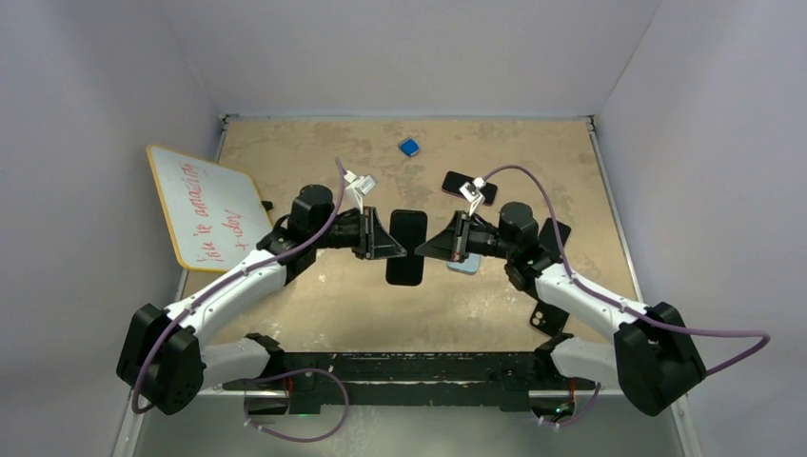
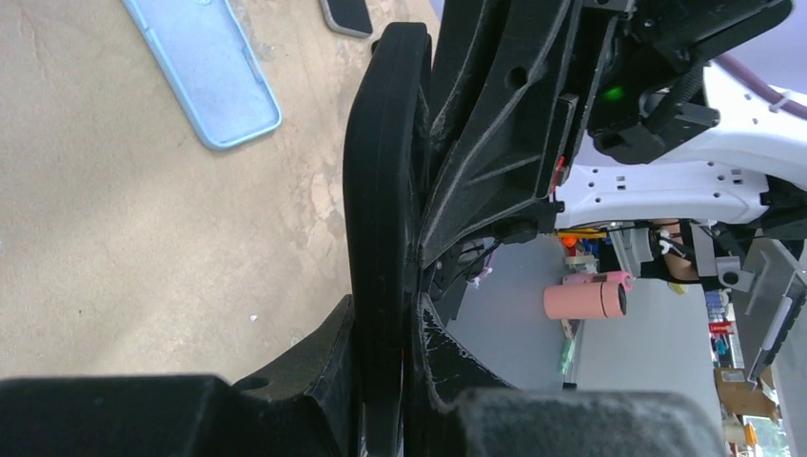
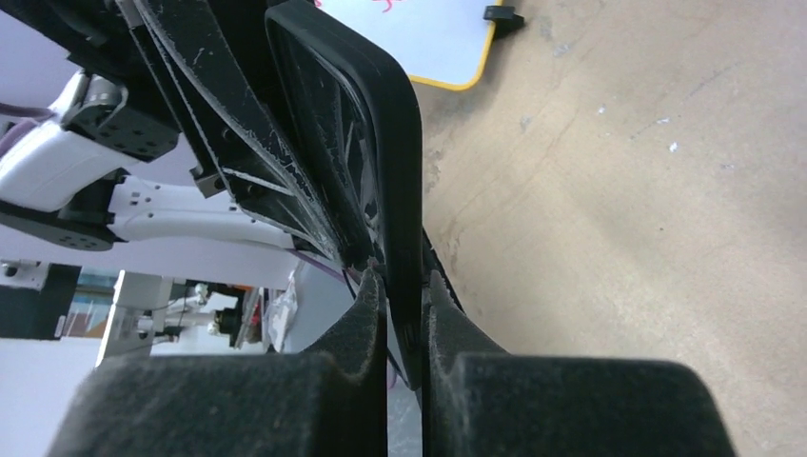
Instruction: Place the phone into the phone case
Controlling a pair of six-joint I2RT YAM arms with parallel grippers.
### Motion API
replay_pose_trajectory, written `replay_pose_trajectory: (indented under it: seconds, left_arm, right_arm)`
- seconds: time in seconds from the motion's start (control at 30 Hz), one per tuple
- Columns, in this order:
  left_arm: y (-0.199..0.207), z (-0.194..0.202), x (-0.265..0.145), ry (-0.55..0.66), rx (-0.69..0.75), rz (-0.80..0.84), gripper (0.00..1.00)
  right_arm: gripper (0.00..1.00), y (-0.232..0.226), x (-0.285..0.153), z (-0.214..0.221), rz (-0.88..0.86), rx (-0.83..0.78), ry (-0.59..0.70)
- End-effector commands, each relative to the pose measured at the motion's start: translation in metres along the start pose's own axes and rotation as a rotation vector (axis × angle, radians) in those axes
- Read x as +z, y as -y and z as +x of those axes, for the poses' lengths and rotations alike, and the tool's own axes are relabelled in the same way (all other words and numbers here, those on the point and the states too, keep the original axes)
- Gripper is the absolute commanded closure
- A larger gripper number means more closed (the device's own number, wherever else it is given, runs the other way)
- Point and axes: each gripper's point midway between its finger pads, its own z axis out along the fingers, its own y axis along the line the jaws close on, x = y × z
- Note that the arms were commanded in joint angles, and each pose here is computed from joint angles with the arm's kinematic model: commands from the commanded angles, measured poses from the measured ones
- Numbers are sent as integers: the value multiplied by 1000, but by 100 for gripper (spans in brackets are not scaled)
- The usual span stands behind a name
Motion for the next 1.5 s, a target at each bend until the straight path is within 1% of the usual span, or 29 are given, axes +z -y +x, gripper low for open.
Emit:
replay_pose_trajectory:
  seconds: [0.0, 0.07, 0.1, 0.17, 0.3, 0.33, 0.5, 0.6, 0.67, 0.83, 1.03, 1.17, 1.23, 1.4, 1.47]
  left_arm:
    - [-10, -22, 3, 65, 81, -73, 100]
    - [-15, -24, 2, 74, 72, -89, 100]
    - [-19, -25, 1, 78, 63, -101, 100]
    - [-30, -29, -2, 89, 45, -132, 100]
    - [-69, -31, -10, 84, -29, -253, 100]
    - [-79, -32, -12, 80, -49, -268, 100]
    - [-117, -36, -12, 36, -100, -328, 100]
    - [-132, -41, -11, 6, -114, -336, 100]
    - [-138, -45, -10, -4, -117, -318, 100]
    - [-166, -45, -15, -42, -164, -373, 100]
    - [-194, -36, -12, -80, -226, -409, 100]
    - [-212, -27, -9, -107, -268, -434, 99]
    - [-222, -27, -12, -113, -281, -468, 93]
    - [-235, -30, -26, -114, -295, -543, 71]
    - [-240, -28, -34, -117, -296, -608, 62]
  right_arm:
    - [84, 14, -2, -6, 117, 20, 34]
    - [63, 16, -5, -7, 148, 17, 48]
    - [51, 18, -7, -8, 166, 13, 58]
    - [34, 23, -13, -7, 218, 2, 63]
    - [6, 36, -28, -6, 342, -37, 73]
    - [2, 40, -32, -8, 381, -42, 87]
    - [1, 62, -51, -5, 530, -15, 124]
    - [1, 69, -57, -3, 584, -24, 105]
    - [1, 69, -58, -2, 593, -33, 95]
    - [1, 69, -63, -2, 613, -48, 89]
    - [1, 62, -66, -4, 615, -86, 65]
    - [1, 60, -69, -6, 625, -85, 82]
    - [1, 62, -70, -6, 633, -80, 91]
    - [1, 63, -77, -9, 690, -68, 89]
    - [1, 63, -82, -10, 720, -51, 101]
